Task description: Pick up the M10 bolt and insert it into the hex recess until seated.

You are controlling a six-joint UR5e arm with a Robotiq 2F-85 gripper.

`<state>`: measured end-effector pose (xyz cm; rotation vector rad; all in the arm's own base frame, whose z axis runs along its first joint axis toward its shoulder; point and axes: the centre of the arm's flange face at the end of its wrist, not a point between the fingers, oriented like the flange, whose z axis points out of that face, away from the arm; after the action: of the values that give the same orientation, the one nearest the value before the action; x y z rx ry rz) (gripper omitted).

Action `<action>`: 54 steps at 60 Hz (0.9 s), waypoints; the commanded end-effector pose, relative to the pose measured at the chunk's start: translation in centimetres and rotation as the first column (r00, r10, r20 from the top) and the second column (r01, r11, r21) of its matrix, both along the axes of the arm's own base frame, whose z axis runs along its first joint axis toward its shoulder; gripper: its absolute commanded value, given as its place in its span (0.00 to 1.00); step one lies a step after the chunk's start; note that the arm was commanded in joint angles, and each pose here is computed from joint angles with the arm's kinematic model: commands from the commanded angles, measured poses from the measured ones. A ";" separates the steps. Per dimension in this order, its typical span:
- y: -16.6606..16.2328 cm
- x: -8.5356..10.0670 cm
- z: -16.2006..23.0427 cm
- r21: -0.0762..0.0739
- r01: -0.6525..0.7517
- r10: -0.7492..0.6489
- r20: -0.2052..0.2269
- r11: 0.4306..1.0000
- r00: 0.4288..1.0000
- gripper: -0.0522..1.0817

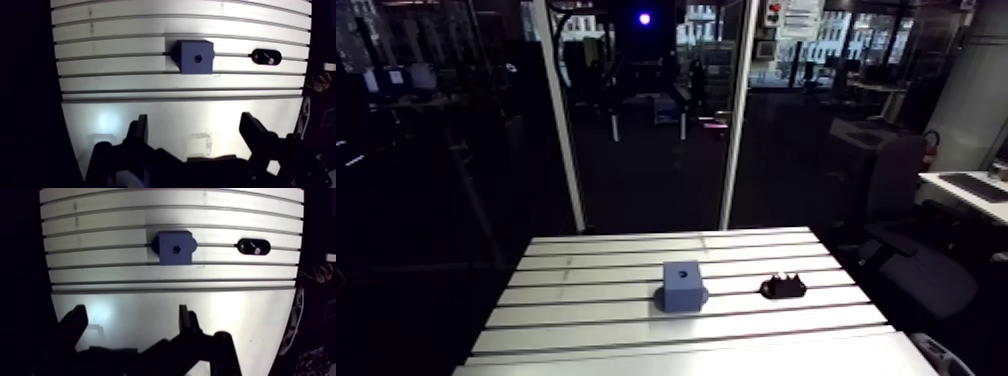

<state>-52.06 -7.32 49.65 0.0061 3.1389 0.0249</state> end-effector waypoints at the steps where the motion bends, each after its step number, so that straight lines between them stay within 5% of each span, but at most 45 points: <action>1: 0.0 -0.1 -0.3 -0.002 0.000 0.000 0.005 1.000 1.000 0.05; 30: 1.4 -0.6 -1.0 0.012 -0.015 0.015 0.010 1.000 1.000 0.05; 54: 10.1 -1.4 -0.8 0.036 -0.025 0.027 -0.064 0.999 0.998 0.05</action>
<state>-53.25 -1.30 48.85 -0.0104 3.1679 0.0562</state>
